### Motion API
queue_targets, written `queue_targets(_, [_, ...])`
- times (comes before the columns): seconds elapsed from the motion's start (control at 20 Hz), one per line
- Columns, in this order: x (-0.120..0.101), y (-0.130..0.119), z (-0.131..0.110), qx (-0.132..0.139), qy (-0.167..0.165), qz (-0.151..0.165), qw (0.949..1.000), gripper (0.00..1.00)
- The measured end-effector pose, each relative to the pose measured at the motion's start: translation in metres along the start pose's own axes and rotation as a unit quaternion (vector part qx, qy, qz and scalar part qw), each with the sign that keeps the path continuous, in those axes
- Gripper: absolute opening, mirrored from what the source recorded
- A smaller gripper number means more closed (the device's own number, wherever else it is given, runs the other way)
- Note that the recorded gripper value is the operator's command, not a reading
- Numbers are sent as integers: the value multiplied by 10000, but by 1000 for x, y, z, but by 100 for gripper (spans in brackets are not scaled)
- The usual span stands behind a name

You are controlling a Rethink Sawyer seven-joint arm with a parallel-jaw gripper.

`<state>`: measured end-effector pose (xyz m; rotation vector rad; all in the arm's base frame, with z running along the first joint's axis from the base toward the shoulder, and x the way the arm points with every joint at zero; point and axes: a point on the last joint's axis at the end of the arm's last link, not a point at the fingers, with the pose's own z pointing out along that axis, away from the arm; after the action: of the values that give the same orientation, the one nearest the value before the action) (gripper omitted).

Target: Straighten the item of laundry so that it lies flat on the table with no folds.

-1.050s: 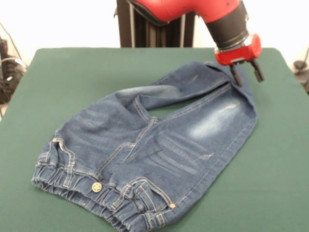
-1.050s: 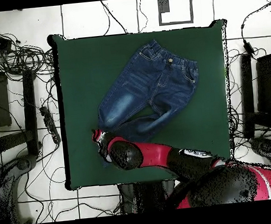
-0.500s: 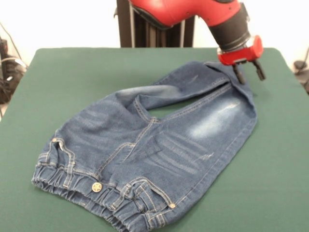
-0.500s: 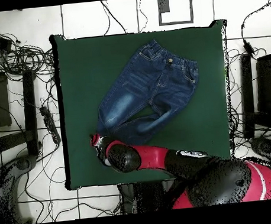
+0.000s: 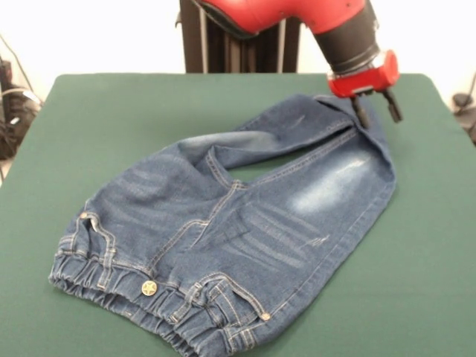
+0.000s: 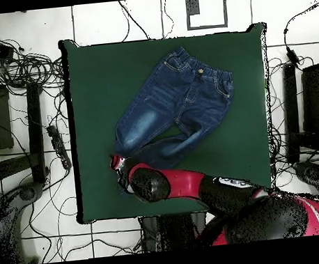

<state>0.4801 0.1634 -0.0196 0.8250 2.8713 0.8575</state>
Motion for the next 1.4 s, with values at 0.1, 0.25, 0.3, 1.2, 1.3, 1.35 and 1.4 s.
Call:
queue_targets(0.1, [-9, 0, -8, 25, -73, -31, 10000, 100])
queue_targets(0.25, [-19, 0, -17, 61, -138, -60, 9999, 100])
queue_targets(0.3, [-21, 0, -19, 72, -152, -68, 9998, 100])
queue_targets(1.2, [-6, -4, -1, 84, 131, -70, 9999, 100])
queue_targets(1.3, [-4, -5, 1, 77, 152, -65, 9998, 100])
queue_targets(1.35, [-2, -5, 5, 68, 169, -61, 9998, 100])
queue_targets(1.4, [-2, -5, 7, 62, 175, -60, 9998, 100])
